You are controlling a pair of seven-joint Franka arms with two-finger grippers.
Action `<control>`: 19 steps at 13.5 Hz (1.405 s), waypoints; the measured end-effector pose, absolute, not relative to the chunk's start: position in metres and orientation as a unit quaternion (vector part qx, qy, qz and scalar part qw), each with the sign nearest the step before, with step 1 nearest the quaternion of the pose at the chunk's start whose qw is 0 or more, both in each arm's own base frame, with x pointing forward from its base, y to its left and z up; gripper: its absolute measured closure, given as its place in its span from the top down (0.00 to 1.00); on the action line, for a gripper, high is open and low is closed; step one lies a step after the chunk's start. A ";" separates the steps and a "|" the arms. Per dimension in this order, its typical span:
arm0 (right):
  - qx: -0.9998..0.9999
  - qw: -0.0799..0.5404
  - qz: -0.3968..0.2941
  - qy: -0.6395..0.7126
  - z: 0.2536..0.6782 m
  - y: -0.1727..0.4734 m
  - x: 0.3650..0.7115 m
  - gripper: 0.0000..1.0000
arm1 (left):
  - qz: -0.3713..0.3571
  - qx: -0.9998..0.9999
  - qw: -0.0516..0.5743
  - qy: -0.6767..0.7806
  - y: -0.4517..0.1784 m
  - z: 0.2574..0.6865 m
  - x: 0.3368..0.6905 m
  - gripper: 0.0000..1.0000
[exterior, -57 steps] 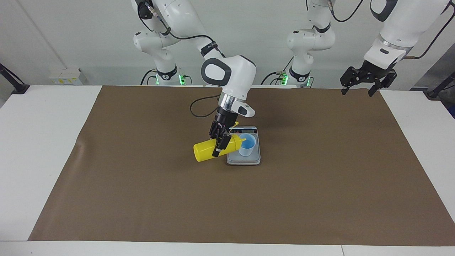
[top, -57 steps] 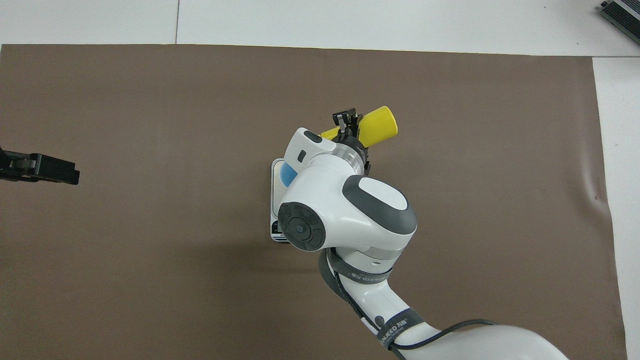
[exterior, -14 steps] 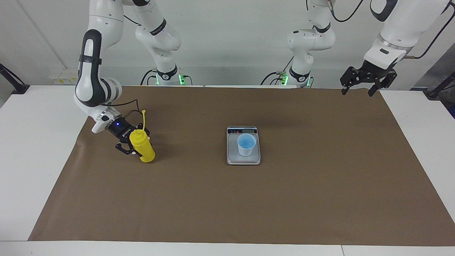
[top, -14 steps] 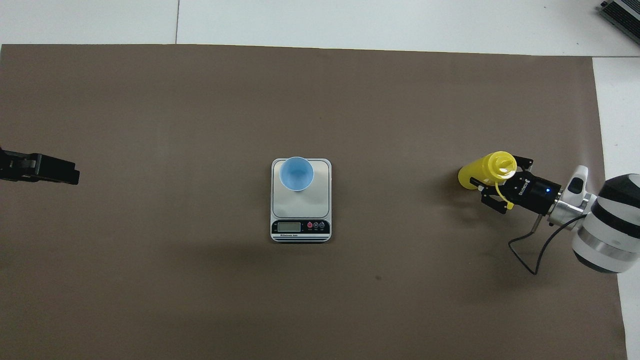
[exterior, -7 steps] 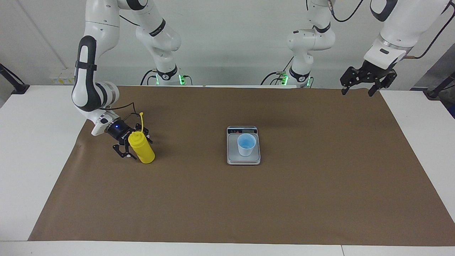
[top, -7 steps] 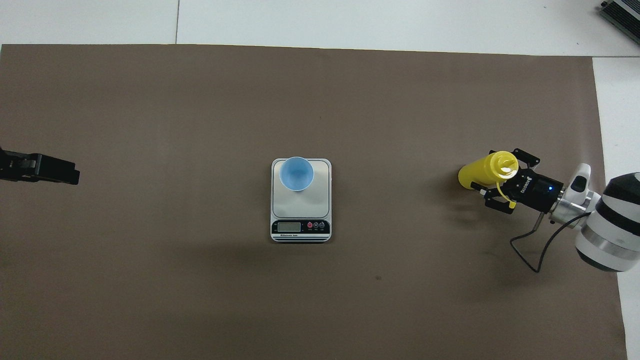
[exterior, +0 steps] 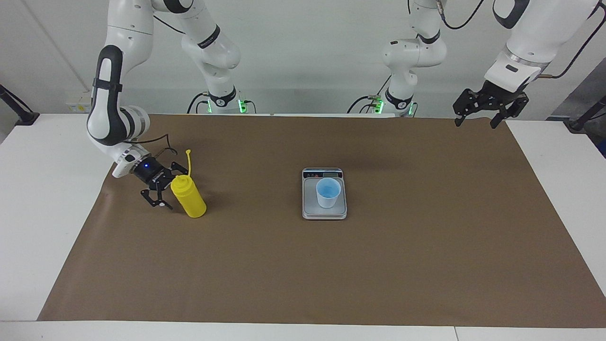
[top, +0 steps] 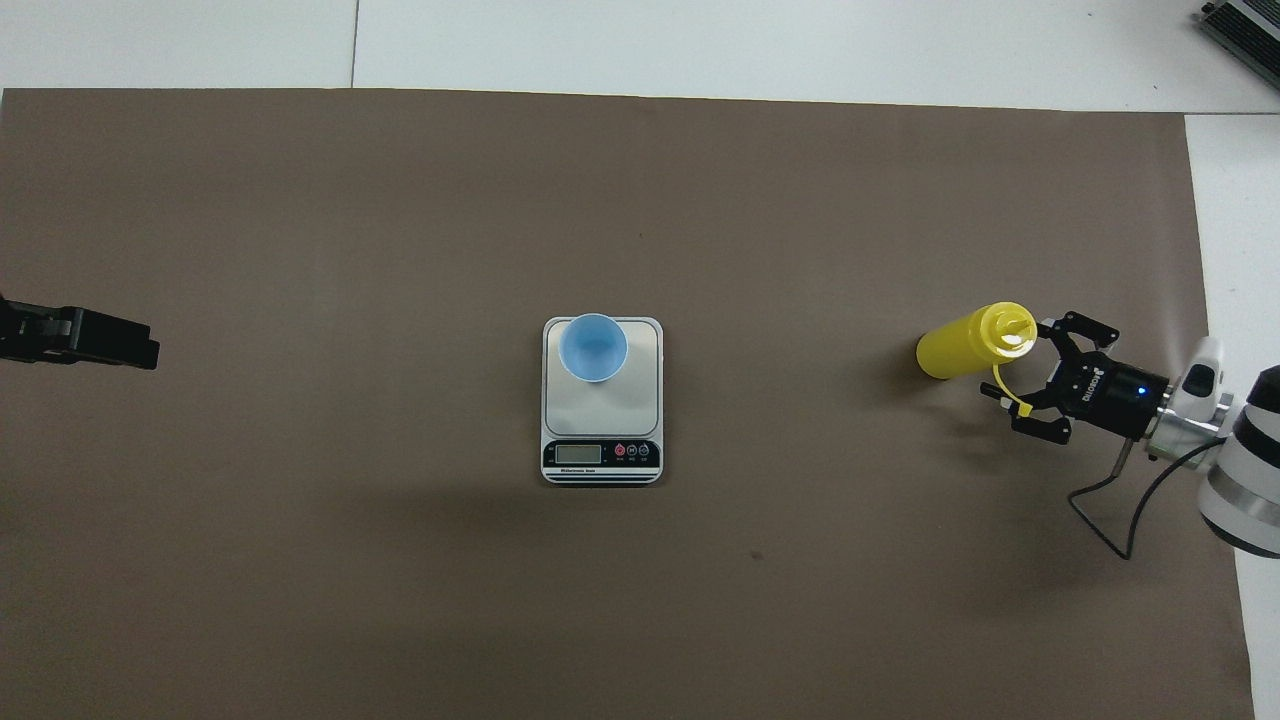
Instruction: Pour seasoning into cup on scale with both arms
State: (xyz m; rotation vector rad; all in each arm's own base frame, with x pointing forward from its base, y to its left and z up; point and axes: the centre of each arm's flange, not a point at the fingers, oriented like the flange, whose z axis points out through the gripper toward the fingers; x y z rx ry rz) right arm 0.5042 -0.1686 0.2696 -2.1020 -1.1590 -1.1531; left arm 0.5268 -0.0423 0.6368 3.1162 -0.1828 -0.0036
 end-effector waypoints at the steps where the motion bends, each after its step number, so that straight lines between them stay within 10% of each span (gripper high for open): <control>1: -0.774 0.231 -0.403 -0.431 0.283 -0.178 0.504 1.00 | -0.001 0.998 0.010 -0.059 -0.042 0.637 0.527 1.00; 19: -0.946 0.136 -0.147 -0.254 0.530 -0.069 0.535 1.00 | -0.001 0.998 0.010 -0.059 -0.042 0.637 0.527 1.00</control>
